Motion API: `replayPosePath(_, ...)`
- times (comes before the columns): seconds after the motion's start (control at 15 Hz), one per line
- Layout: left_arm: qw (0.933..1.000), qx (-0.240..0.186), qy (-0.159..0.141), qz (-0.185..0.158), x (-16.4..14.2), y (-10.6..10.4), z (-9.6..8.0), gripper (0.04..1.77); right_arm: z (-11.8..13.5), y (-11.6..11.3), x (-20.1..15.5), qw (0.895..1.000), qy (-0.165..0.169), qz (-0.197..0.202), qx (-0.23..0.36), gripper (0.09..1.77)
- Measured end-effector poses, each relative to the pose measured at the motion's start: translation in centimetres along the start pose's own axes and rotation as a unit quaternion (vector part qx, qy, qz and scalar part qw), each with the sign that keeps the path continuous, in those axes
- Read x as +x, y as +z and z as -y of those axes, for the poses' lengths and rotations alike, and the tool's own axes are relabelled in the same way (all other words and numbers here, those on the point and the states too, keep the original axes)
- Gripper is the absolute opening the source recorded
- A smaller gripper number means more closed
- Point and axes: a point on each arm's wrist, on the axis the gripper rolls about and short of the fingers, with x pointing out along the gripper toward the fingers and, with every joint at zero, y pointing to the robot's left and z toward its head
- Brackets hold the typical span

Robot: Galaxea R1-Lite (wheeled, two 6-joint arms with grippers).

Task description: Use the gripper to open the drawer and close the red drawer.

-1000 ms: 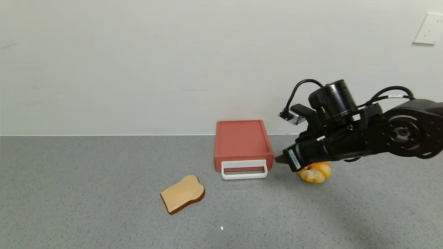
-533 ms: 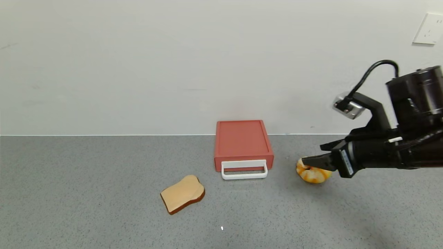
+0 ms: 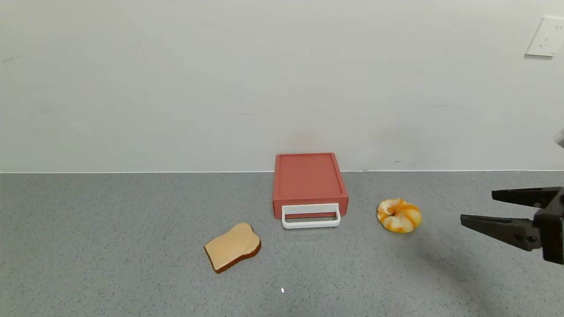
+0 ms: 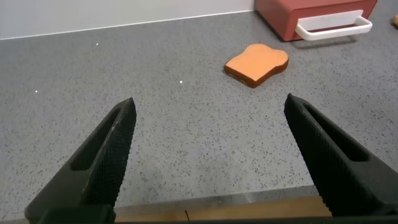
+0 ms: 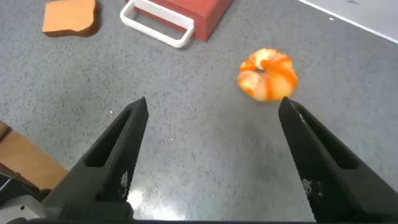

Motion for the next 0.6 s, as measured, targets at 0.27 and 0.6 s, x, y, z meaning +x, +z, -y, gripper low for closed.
replayPosePath(0.27,1.0,0.0,0.0,0.0,0.0,0.0,0.0,1.72,-0.7,-1.8,-4.9,0.998,-0.041,0.052,0.012,1.62)
replayPosePath(0.6,1.0,0.0,0.0,0.0,0.0,0.0,0.0,1.72,-2.4,-4.3,-10.8,0.986,-0.105,0.128,0.021,1.66)
